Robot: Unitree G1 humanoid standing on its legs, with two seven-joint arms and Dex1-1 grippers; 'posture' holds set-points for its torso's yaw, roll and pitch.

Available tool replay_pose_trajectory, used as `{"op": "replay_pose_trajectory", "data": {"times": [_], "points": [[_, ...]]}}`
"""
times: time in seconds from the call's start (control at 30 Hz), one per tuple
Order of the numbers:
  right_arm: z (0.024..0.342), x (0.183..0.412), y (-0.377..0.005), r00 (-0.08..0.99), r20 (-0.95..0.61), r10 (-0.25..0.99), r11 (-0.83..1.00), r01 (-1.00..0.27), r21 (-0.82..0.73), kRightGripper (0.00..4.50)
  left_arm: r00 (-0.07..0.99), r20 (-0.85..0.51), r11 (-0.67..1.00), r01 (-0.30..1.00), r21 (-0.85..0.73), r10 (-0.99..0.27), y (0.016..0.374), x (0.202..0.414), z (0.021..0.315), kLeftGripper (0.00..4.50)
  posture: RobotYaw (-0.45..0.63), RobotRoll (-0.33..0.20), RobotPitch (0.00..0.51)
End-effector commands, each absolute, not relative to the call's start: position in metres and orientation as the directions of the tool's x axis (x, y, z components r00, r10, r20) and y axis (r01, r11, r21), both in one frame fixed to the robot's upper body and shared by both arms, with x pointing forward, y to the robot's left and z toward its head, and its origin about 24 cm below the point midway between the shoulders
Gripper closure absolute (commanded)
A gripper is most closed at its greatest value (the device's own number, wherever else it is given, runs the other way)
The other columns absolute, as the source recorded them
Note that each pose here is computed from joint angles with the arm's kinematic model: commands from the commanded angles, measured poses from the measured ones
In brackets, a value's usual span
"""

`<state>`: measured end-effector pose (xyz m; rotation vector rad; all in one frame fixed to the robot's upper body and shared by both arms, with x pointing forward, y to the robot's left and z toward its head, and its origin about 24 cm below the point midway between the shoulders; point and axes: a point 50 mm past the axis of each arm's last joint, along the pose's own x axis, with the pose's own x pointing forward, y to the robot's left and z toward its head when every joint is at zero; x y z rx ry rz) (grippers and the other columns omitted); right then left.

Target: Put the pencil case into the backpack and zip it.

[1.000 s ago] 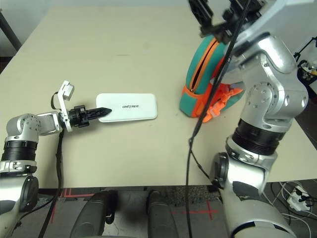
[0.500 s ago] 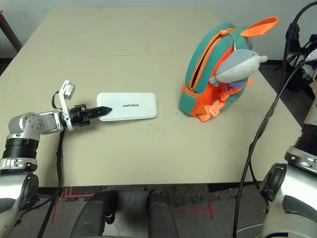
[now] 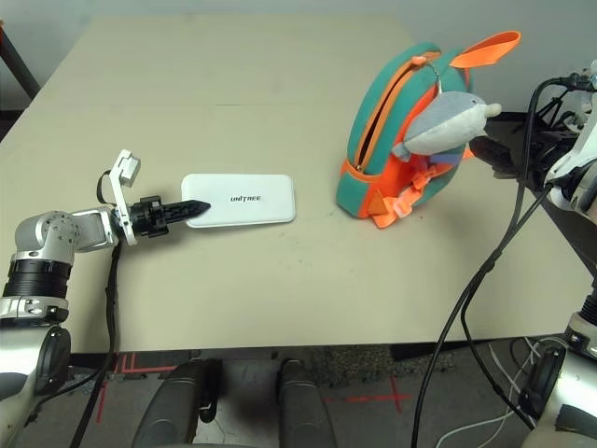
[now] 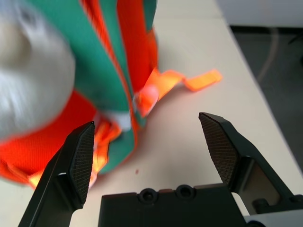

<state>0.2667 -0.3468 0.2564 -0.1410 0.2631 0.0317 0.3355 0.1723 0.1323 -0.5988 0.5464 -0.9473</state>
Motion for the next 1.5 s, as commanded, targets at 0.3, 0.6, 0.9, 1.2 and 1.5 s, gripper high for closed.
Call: {"op": "replay_pose_trajectory", "data": {"times": [0.3, 0.6, 0.9, 1.2, 1.5], "points": [[0.236, 0.294, -0.351, 0.969, -0.226, 0.096, 0.986, -0.123, -0.11, 0.0, 0.495, -0.288, 0.54, 0.505, -0.673, -0.82, 0.175, 0.338, 0.115, 3.07, 0.1, 0.0, 0.169], [0.235, 0.321, -0.336, 0.963, -0.193, 0.188, 0.973, -0.21, -0.099, 0.0, 0.502, -0.287, 0.544, 0.5, -0.673, -0.816, 0.177, 0.336, 0.114, 3.08, 0.13, 0.0, 0.164], [0.235, 0.326, -0.332, 0.968, -0.162, 0.191, 0.975, -0.207, -0.087, 0.54, 0.512, -0.288, 0.552, 0.492, -0.673, -0.809, 0.181, 0.334, 0.113, 3.08, 0.13, 0.0, 0.164], [0.234, 0.33, -0.322, 0.961, -0.147, 0.232, 0.967, -0.245, -0.075, 3.35, 0.506, -0.282, 0.544, 0.502, -0.673, -0.815, 0.176, 0.336, 0.115, 3.08, 0.12, 0.0, 0.16], [0.267, 0.293, -0.308, 0.934, -0.16, 0.321, 0.93, -0.342, -0.134, 4.44, 0.509, -0.286, 0.549, 0.5, -0.67, -0.812, 0.179, 0.336, 0.115, 3.08, 0.11, 0.0, 0.162]]}}
